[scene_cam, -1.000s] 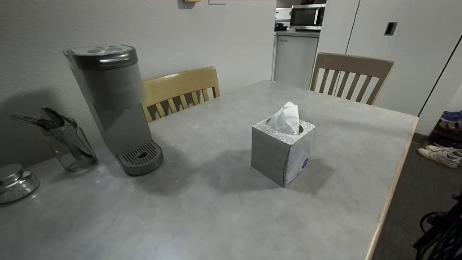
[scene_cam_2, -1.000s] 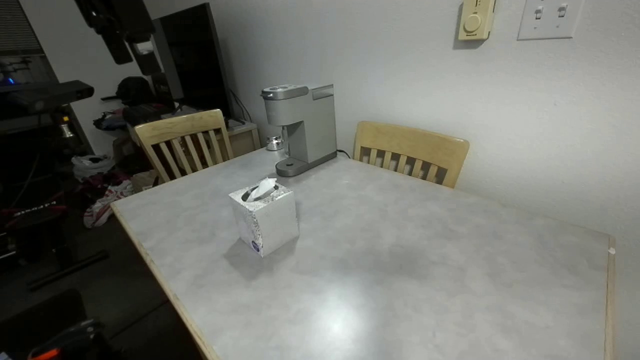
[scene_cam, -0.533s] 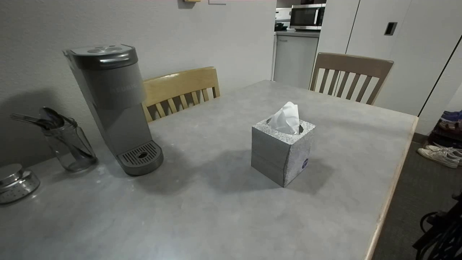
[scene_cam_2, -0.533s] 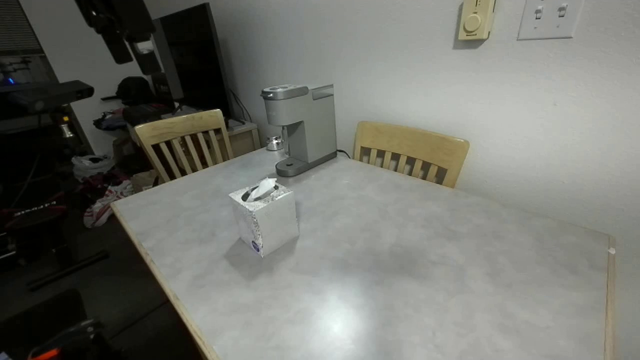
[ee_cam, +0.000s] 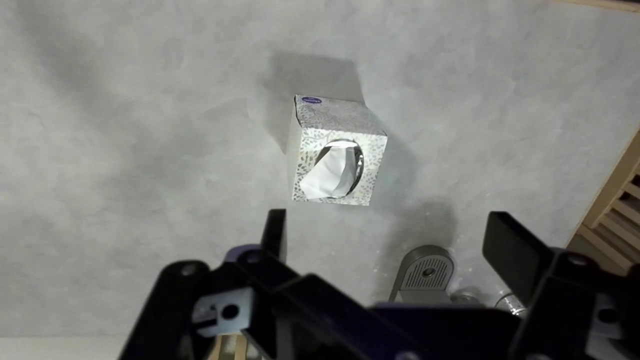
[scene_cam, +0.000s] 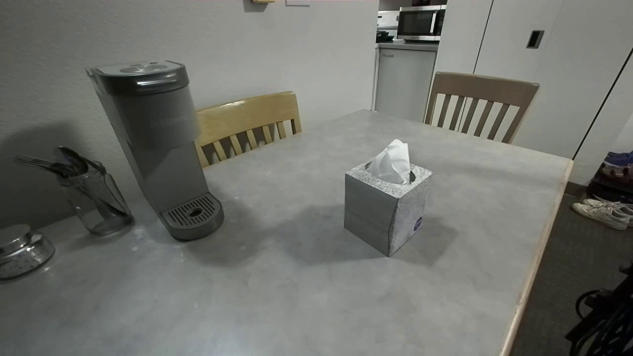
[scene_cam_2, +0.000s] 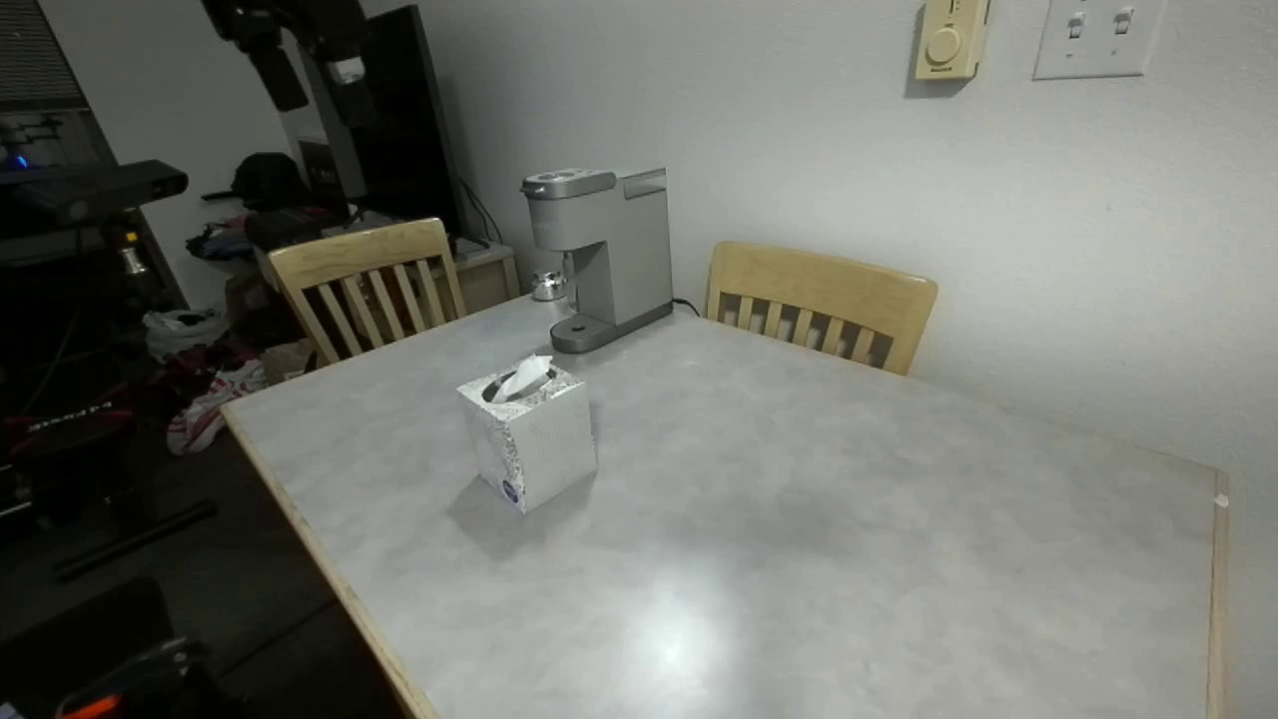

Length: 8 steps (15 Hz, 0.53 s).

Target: Remove a piece of tissue paper from the box.

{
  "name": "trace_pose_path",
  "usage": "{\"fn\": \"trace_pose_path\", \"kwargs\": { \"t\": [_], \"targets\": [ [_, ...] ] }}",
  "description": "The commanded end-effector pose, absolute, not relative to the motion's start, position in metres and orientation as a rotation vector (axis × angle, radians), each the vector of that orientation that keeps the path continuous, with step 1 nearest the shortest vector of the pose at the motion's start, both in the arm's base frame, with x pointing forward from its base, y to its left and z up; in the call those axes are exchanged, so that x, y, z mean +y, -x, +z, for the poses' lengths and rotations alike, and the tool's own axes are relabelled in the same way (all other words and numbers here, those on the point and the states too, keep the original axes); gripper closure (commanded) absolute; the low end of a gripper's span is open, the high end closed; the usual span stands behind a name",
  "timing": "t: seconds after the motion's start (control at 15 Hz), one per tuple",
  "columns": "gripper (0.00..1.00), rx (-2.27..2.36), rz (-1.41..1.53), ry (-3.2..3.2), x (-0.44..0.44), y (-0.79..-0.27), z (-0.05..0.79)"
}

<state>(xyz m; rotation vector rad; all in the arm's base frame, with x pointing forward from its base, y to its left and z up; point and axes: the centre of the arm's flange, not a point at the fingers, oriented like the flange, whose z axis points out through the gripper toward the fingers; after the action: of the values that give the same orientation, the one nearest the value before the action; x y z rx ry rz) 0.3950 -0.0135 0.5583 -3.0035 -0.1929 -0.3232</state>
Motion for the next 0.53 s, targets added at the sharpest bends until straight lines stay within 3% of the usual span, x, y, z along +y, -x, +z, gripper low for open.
{"fn": "trace_pose_path", "kwargs": {
  "t": [0.0,0.47],
  "targets": [
    [0.0,-0.223,-0.325,3.004,-0.026,-0.432,0.558],
    [0.0,-0.204,-0.247,2.99,-0.026,-0.476,0.549]
  ]
}}
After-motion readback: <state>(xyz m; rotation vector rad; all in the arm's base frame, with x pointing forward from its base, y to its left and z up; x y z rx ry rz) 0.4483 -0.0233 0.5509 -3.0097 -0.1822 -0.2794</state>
